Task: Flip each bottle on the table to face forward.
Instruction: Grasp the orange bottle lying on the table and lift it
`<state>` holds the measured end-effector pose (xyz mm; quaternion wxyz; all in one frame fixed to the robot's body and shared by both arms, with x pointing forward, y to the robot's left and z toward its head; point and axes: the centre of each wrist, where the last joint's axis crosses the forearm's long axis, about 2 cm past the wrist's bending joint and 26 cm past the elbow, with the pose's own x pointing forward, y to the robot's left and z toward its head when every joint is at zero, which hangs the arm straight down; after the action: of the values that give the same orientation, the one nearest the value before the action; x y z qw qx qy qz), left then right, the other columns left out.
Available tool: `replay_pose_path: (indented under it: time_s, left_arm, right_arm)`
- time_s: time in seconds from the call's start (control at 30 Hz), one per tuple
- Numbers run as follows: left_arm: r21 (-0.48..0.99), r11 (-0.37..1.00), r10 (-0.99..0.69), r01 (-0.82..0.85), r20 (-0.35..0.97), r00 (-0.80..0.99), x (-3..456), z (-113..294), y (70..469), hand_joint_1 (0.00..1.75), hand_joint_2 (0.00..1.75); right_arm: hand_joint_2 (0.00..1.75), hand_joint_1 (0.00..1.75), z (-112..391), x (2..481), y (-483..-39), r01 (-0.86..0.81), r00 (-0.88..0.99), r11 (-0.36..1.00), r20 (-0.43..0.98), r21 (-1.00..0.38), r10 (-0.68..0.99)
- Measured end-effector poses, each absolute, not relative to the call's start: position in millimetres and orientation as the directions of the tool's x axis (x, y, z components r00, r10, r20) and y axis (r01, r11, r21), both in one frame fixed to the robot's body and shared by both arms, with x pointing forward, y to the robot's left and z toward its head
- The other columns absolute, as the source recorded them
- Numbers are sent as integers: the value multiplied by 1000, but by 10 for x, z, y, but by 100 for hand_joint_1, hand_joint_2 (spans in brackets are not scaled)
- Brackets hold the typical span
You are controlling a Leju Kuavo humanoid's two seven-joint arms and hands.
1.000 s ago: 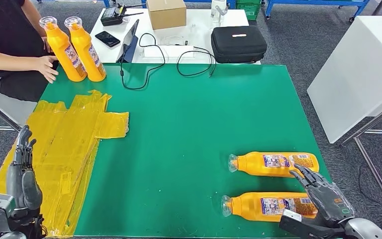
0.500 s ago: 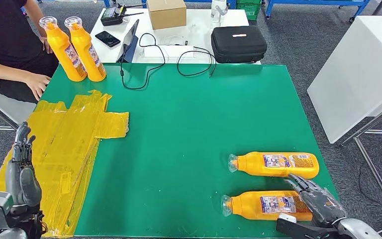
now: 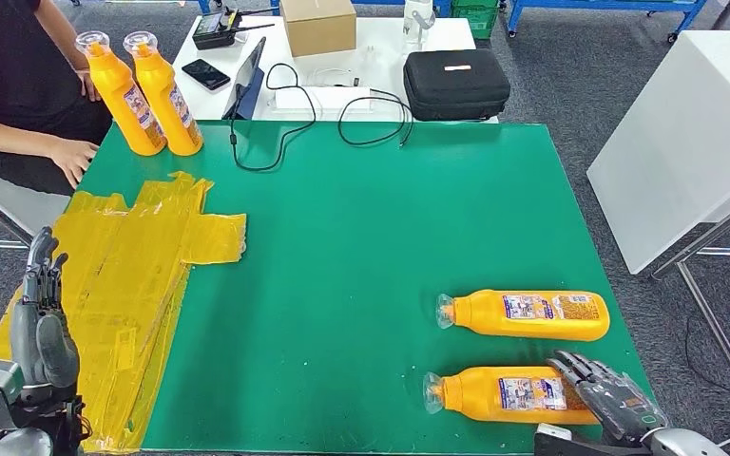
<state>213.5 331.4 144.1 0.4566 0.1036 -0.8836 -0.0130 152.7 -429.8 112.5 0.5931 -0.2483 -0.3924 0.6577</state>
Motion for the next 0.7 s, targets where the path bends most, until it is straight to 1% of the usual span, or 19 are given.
replay_pose_path:
  time_s: [0.27, 0.47, 0.53, 0.6, 0.7]
  left_arm:
    - [108, 980, -185, -167, 806, -563, 2190, 1433, 3319, 0, 0]
    - [91, 985, -157, -145, 822, -548, 2177, 1404, 3308, 0, 0]
    - [79, 989, -135, -127, 830, -542, 2156, 1385, 3294, 0, 87]
    - [41, 995, -81, -87, 840, -536, 2120, 1354, 3275, 0, 175]
    - [-48, 999, 50, 17, 851, -524, 2066, 1312, 3228, 0, 175]
  right_arm:
    - [175, 175, 1145, 1468, -4394, -616, -158, 17, 145, -787, 977]
    - [175, 175, 1091, 1468, -4289, -549, -164, 99, 223, -830, 961]
    - [175, 175, 1059, 1469, -4217, -520, -175, 144, 271, -842, 947]
    - [175, 175, 1045, 1510, -4117, -471, -210, 228, 359, -852, 910]
    - [175, 175, 1069, 1663, -3919, -419, -282, 403, 538, -814, 794]
